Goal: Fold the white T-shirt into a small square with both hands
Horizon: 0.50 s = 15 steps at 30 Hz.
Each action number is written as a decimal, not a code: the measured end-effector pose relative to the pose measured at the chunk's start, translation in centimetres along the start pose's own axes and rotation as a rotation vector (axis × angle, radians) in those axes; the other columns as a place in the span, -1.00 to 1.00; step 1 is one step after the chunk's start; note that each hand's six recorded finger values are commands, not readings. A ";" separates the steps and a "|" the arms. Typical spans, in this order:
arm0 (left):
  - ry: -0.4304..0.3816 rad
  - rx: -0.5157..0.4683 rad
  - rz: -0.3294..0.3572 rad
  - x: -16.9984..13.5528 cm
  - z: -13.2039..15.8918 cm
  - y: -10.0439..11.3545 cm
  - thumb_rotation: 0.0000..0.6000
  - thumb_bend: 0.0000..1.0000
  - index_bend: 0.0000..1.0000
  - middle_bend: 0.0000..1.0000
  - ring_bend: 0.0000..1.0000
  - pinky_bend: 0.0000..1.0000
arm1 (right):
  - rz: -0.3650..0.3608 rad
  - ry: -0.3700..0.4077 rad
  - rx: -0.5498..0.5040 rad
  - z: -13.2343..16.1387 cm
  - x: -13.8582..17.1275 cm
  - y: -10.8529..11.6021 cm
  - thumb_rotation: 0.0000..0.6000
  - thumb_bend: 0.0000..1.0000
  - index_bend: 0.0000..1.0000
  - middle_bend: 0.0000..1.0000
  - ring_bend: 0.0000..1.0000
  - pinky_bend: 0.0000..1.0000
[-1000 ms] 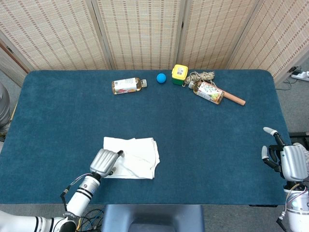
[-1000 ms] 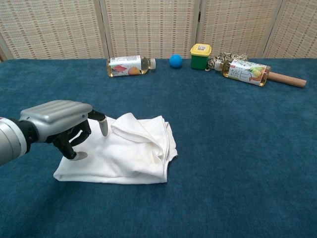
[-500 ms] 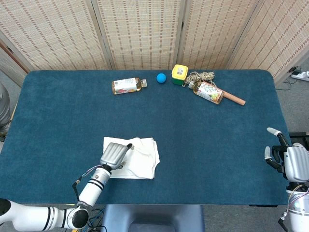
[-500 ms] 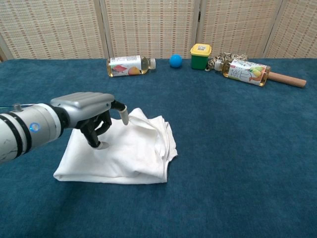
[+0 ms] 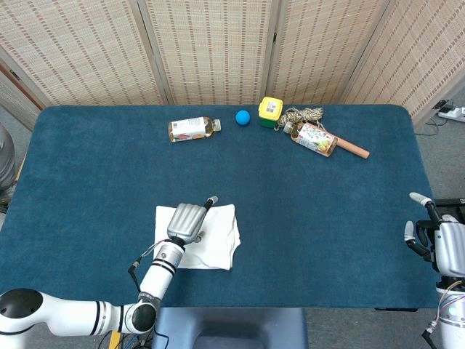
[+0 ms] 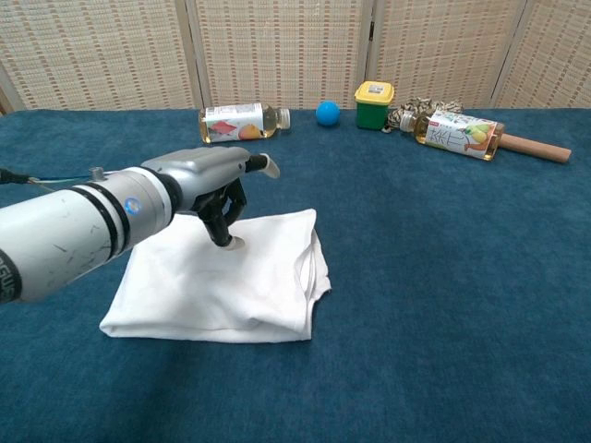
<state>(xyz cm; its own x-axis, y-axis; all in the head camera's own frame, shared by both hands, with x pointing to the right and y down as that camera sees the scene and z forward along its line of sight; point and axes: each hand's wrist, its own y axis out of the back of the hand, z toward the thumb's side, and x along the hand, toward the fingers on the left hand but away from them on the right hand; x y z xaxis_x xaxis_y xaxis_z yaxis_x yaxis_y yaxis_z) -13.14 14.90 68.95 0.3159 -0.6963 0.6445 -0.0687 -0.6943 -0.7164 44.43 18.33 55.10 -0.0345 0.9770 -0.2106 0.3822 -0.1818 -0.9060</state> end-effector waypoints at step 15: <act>0.090 -0.022 0.138 -7.9 -9.9 2.4 1.00 -0.37 -0.59 0.30 0.14 0.41 | 0.079 0.010 0.047 -0.8 0.1 0.1 1.00 0.07 -0.44 0.49 0.46 0.62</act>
<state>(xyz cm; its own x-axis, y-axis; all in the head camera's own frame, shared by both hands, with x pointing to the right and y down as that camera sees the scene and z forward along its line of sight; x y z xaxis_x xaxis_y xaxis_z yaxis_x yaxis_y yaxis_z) -25.14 16.91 64.82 0.2164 -0.7980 0.5625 -0.1265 -0.5942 -0.7943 45.23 18.47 55.25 0.0038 0.9603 -0.2790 0.3393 -0.2637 -0.9030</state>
